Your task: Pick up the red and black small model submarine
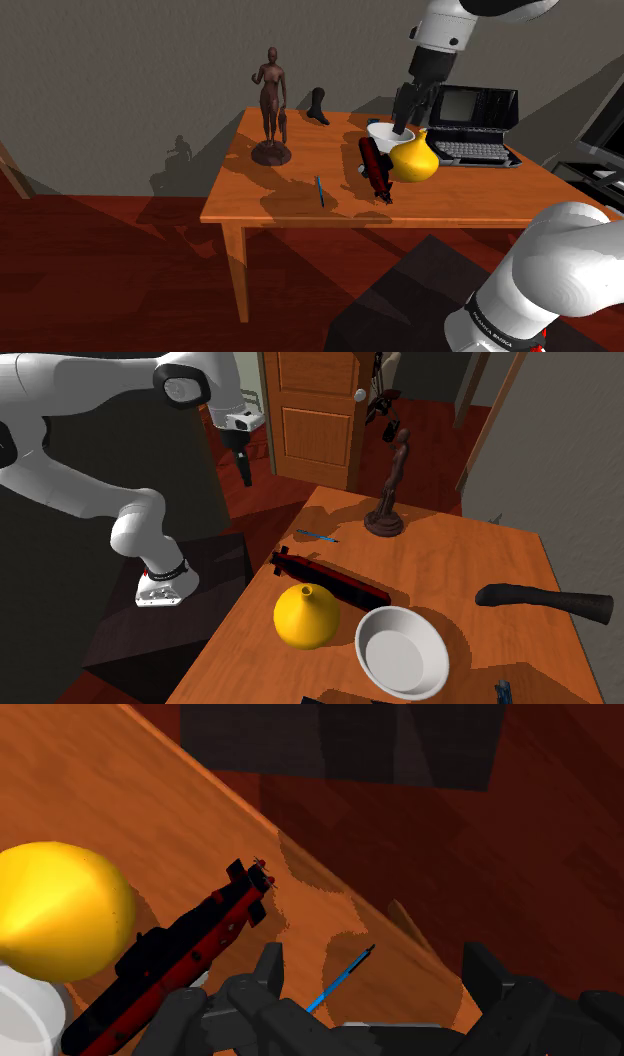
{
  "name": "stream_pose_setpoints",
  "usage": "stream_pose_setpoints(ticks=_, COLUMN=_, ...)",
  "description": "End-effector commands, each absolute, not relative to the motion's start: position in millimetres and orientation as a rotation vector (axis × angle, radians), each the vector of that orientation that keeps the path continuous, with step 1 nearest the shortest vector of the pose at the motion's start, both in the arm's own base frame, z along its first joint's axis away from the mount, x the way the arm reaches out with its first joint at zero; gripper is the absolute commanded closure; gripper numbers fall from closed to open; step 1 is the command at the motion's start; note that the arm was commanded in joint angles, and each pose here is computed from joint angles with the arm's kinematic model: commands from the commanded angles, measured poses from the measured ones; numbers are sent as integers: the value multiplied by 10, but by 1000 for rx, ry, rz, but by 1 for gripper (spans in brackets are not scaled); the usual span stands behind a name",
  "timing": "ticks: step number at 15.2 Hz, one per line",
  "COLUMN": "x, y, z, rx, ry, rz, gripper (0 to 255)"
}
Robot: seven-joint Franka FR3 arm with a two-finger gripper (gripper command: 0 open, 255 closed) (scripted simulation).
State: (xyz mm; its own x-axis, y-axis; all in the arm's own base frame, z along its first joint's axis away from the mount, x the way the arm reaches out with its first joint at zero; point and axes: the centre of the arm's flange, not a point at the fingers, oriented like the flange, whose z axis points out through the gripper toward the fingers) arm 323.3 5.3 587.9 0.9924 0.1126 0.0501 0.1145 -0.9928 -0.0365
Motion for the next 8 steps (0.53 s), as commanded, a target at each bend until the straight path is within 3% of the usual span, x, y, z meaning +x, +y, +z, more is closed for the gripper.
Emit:
stream_pose_setpoints(ticks=1, x=3233, y=53, z=5879, rx=-3096, ry=-177, rz=-74, gripper=0)
stream_pose_setpoints(ticks=8, x=3105, y=-728, z=5335, rx=-3025, ry=-690, rz=-210, gripper=0)
